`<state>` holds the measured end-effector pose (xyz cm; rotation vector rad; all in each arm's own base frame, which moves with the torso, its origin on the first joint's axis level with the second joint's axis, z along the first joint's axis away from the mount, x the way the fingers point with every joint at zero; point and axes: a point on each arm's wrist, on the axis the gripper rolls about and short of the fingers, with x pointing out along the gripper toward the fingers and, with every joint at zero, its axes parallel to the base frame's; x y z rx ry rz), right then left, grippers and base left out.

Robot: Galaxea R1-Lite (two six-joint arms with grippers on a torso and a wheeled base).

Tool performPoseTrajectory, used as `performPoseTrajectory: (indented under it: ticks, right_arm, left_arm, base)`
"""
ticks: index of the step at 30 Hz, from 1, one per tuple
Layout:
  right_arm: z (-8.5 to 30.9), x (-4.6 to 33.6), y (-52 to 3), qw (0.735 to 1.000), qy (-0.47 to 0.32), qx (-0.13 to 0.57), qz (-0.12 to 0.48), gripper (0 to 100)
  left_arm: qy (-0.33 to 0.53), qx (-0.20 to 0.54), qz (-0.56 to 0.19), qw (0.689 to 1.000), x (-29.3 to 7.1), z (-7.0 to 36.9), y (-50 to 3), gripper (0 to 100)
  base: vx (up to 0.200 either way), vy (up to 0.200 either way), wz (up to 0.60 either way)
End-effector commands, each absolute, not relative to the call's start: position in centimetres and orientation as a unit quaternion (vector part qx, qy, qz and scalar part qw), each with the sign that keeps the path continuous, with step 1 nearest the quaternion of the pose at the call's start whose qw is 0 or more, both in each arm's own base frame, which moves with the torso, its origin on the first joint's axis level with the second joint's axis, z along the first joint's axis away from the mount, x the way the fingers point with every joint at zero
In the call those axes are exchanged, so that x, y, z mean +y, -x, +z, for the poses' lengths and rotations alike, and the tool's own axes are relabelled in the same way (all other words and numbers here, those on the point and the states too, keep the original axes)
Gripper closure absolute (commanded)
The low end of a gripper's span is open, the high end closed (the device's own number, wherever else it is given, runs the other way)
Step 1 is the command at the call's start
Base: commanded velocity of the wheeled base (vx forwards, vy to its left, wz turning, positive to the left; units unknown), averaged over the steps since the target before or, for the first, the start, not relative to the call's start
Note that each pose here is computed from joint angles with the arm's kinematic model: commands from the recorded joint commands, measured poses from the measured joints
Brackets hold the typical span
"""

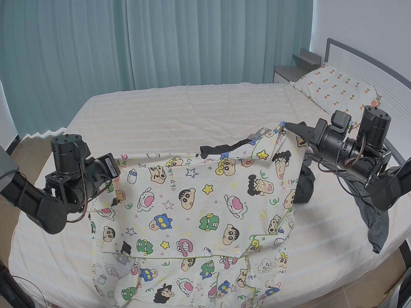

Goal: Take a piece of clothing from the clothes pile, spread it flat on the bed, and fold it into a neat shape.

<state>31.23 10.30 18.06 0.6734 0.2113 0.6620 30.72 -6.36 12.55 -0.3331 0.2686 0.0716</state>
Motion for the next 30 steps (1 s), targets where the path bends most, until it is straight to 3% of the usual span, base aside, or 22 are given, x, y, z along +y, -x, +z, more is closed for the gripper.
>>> performPoseTrajectory:
  ticks: [1,14,24,25,30]
  right_arm:
    - [15.9,10.1,-32.7,0.887,-0.326,0.122,0.302,100]
    - [8.5,11.3,-37.5,0.885,-0.329,0.176,0.279,100]
    - [2.1,11.5,-42.0,0.892,-0.339,0.198,0.224,100]
    - [2.0,11.5,-42.1,0.892,-0.339,0.199,0.224,0]
    - [0.6,11.9,-43.4,0.890,-0.342,0.204,0.221,0]
  left_arm:
    - [0.158,0.160,0.041,0.973,-6.7,10.3,-32.1,100]
    - [0.155,0.182,0.071,0.968,-6.5,5.1,-36.8,100]
    - [0.143,0.198,0.121,0.962,-6.2,-0.9,-41.0,100]
    - [0.143,0.197,0.120,0.962,-6.2,-1.0,-41.2,100]
    - [0.148,0.190,0.129,0.962,-5.8,-2.6,-43.0,100]
  base:
    - [0.000,0.000,0.00]
    - [0.000,0.000,0.00]
    - [0.000,0.000,0.00]
    - [0.000,0.000,0.00]
    - [0.000,0.000,0.00]
